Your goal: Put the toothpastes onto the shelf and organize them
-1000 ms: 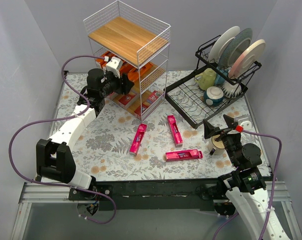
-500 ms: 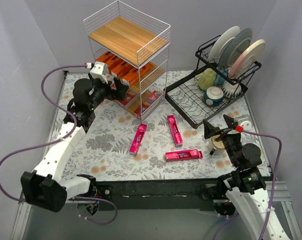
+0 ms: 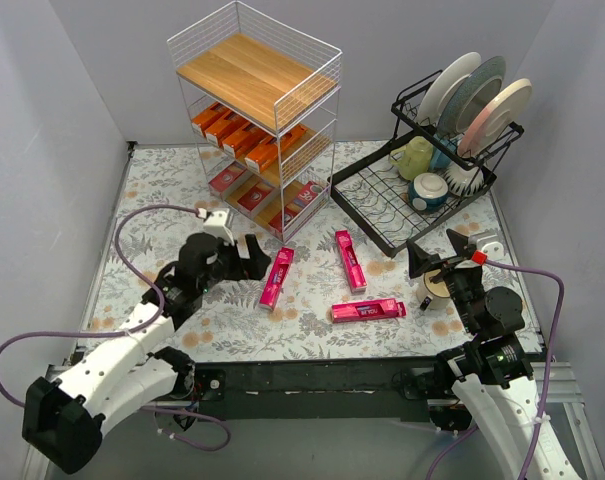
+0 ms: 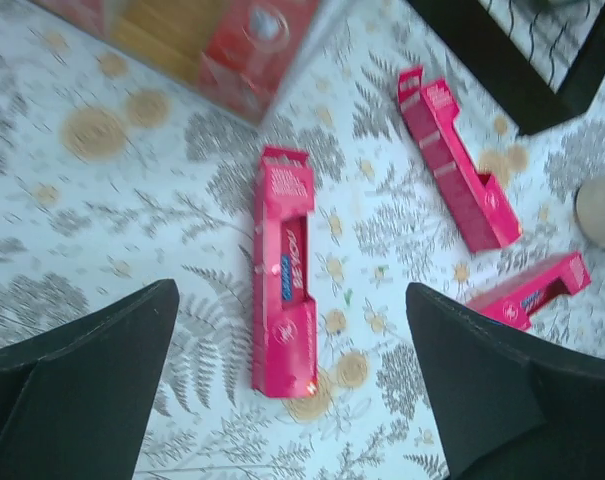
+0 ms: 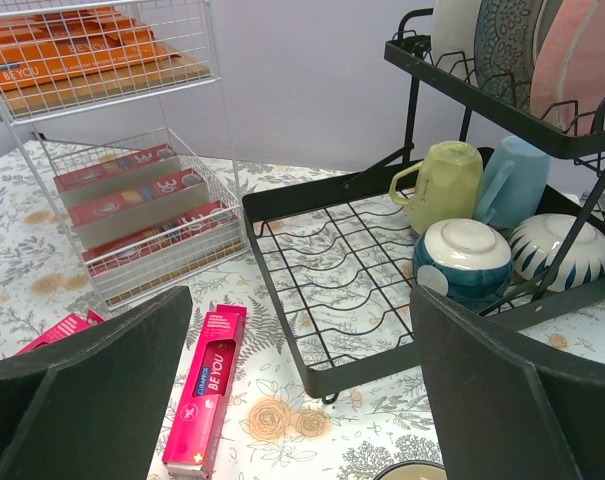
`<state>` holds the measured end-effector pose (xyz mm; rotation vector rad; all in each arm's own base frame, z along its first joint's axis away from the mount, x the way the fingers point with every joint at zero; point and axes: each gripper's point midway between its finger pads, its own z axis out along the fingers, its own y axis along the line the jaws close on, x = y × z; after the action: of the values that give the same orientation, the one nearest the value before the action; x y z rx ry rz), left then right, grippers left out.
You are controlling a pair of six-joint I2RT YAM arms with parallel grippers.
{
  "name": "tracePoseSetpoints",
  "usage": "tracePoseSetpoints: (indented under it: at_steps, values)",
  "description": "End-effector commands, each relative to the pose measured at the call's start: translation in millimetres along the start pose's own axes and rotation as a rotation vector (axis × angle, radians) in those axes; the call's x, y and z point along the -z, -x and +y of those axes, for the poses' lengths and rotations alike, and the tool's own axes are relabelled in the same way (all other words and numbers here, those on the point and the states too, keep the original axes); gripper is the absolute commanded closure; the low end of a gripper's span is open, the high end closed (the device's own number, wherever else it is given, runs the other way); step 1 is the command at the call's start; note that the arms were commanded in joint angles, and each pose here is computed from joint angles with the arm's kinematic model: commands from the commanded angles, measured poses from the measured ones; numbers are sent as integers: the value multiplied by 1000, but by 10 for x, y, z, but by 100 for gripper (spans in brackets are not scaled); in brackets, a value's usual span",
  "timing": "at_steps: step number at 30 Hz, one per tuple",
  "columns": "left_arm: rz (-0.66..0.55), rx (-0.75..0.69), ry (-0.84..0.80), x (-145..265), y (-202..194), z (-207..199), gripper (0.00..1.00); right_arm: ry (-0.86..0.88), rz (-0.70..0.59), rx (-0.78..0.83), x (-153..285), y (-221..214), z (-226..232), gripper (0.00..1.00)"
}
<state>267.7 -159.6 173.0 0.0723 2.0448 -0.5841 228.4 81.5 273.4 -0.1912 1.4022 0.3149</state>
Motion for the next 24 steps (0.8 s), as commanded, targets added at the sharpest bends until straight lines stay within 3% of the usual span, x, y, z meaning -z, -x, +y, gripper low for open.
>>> tracePoseSetpoints:
  at_steps: [1,9,13,23,24]
  values:
    - [25,27,107,-30,-343,24,2,15,-60,-10,-5,154,36,1]
    - [117,-66,227,-250,-871,-42,3,6,-64,-7,3,166,19,1]
    - [160,-119,263,-323,-1110,-93,9,8,-62,-7,4,166,21,2]
    - [191,-135,287,-413,-1415,-37,34,9,-60,-8,2,155,24,1]
    - [198,-137,287,-415,-1447,-32,41,9,-62,-8,5,158,24,2]
